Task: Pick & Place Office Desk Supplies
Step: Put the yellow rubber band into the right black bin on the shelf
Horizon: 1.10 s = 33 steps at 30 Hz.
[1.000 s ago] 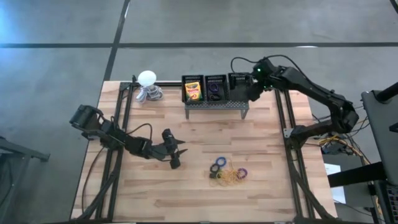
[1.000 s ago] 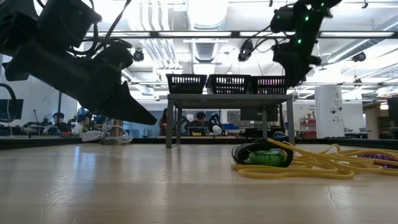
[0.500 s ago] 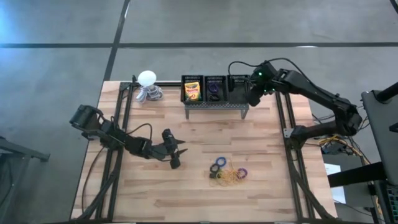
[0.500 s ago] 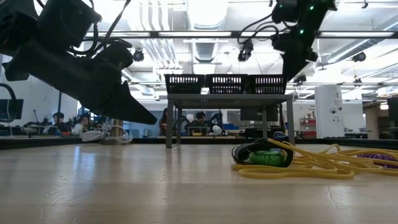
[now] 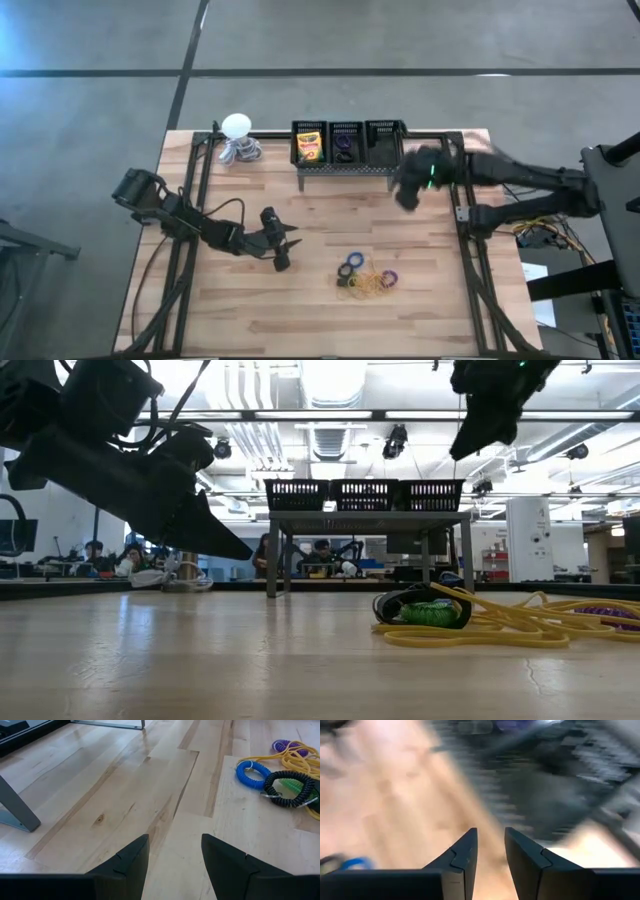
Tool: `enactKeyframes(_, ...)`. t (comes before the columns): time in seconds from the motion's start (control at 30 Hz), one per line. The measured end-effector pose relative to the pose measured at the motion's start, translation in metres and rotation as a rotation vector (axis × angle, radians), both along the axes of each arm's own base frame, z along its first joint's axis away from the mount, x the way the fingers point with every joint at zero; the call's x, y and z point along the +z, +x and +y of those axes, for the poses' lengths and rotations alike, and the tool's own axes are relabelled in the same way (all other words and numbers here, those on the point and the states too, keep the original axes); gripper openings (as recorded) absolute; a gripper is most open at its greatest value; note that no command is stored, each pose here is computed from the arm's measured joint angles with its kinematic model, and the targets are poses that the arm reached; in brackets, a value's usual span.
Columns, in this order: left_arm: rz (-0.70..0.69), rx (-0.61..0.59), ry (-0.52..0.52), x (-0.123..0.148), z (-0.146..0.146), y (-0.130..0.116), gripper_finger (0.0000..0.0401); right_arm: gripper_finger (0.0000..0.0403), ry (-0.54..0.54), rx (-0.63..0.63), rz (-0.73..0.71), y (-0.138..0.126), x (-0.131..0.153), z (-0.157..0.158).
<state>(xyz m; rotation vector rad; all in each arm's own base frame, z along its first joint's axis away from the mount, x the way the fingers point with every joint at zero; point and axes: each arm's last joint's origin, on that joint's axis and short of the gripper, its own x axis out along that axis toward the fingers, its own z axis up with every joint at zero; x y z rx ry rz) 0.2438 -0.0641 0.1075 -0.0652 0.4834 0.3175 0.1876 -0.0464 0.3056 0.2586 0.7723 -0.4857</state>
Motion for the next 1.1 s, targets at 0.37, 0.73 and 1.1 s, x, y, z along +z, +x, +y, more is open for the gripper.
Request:
enactKeyframes(0.37,-0.009,0.000,-0.003,0.001,0.000,0.001,0.0186,0.0101,0.223,0.311,-0.021,0.040,-0.091,0.111)
enactKeyframes(0.73,-0.008,0.000,-0.003,0.001,0.000,0.001,0.0186,0.0165,0.453,0.124,0.252,0.079,-0.151,0.136)
enactKeyframes(1.1,-0.001,0.000,0.000,0.000,0.000,0.000,0.0186,0.0126,0.416,0.085,0.479,0.102,-0.173,0.138)
